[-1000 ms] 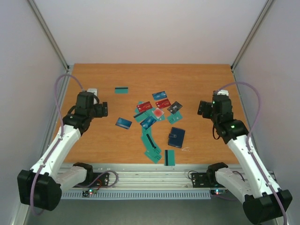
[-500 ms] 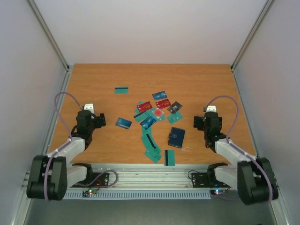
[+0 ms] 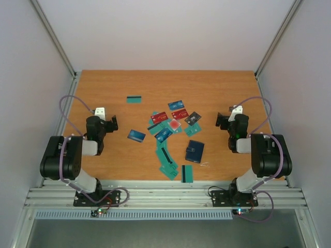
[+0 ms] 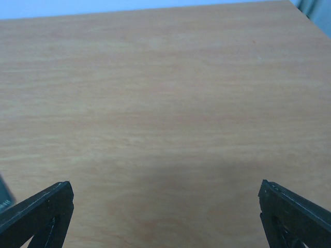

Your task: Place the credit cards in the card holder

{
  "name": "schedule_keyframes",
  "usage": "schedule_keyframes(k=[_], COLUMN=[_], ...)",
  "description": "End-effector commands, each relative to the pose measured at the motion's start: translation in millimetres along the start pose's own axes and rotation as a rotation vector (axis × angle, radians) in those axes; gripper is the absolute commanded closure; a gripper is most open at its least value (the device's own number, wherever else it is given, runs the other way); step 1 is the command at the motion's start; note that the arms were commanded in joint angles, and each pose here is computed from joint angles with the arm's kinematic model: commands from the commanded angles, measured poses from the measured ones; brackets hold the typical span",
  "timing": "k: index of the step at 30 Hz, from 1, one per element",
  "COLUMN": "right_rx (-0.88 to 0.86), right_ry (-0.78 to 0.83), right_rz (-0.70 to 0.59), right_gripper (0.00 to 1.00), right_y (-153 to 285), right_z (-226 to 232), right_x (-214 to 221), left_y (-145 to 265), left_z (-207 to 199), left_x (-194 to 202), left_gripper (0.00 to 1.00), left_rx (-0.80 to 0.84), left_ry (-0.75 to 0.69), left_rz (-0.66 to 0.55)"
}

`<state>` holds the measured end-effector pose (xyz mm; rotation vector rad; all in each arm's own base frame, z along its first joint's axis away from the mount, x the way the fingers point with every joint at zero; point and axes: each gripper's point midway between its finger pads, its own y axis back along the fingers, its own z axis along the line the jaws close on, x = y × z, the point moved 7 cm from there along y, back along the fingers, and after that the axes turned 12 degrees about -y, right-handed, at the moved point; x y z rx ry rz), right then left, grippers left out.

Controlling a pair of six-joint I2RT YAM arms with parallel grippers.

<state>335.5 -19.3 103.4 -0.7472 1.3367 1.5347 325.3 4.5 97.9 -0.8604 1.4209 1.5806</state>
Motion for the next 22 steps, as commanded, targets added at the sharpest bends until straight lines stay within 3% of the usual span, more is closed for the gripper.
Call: schedule_keyframes(k=[1, 22], right_rx=[-0.085, -0.054], right_ry=[-0.001, 0.023], right_rz=[-0.051, -0.062], right_gripper=[0.01, 0.01], right_y=[-0.3, 0.3], right_z=[11.9, 15.7], right_x=[-13.3, -11.5], left_y=[1.0, 1.3], left_z=[5.4, 3.8], left_x=[-38.9, -37.5], left_gripper=[0.01, 0.00], left_rx=[0.003, 0.010], left_ry=[-0.028, -0.035], left_rz=[-0.197, -0.191])
